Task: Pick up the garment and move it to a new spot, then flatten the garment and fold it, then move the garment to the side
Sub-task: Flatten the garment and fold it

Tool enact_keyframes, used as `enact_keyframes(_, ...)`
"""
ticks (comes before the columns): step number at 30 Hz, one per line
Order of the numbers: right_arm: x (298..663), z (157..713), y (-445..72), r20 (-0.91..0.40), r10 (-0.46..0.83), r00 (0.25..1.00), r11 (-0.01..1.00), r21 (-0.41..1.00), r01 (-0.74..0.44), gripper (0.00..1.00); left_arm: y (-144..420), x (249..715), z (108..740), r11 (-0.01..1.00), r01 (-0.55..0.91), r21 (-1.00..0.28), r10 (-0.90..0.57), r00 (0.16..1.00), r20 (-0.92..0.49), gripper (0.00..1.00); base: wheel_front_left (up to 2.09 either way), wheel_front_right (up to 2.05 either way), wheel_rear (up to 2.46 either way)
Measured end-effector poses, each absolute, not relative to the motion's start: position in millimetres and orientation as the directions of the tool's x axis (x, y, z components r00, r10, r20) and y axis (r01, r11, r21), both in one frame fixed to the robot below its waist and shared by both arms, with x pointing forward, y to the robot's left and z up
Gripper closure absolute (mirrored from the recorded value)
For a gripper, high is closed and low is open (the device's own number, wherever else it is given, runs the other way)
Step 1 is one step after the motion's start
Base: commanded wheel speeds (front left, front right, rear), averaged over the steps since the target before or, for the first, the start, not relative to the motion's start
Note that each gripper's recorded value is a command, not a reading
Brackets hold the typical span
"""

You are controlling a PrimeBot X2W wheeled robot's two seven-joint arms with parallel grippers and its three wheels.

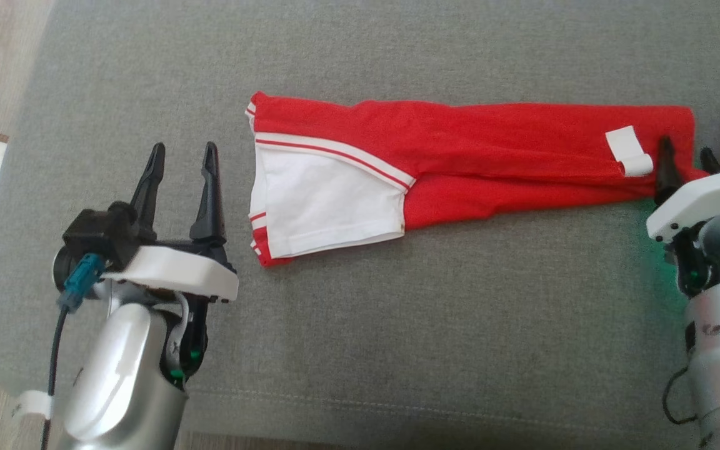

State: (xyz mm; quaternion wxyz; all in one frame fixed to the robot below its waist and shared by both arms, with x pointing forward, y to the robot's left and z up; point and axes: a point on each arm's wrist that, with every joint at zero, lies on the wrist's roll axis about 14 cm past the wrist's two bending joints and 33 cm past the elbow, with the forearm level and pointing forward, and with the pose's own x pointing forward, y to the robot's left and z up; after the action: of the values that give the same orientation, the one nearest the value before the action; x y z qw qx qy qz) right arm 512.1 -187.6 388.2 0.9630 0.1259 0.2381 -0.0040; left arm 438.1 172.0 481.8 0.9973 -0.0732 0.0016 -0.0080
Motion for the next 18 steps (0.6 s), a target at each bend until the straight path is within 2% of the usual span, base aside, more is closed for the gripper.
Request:
enact_keyframes(3,508,367,-196,-0.543,0.021,0.840,0.975,0.198,0.103,0.00,175,441,480,0.989,0.006,-0.145,-0.006,1.000,-0.003,0.00,0.00,0.00,0.00)
enact_keyframes(12,508,366,-192,-0.581,0.030,0.813,0.978,0.183,0.095,0.00,179,443,479,0.989,-0.004,-0.150,0.004,1.000,-0.001,0.00,0.00,0.00,0.00)
enact_keyframes(13,507,365,-191,-0.588,0.035,0.808,0.979,0.183,0.091,0.36,179,443,480,0.988,-0.006,-0.153,0.006,1.000,0.000,0.00,0.00,0.00,0.00)
enact_keyframes(14,506,365,-189,-0.593,0.040,0.804,0.979,0.183,0.086,0.82,180,443,480,0.988,-0.010,-0.156,0.010,1.000,0.002,0.00,0.00,0.00,0.00)
enact_keyframes(15,506,366,-188,-0.595,0.045,0.802,0.979,0.186,0.084,1.00,180,444,481,0.987,-0.013,-0.158,0.014,1.000,0.003,0.00,0.00,0.00,0.00)
enact_keyframes(18,505,369,-187,-0.592,0.054,0.804,0.973,0.212,0.090,1.00,179,445,482,0.988,-0.003,-0.153,0.004,1.000,0.009,0.00,0.00,0.00,0.00)
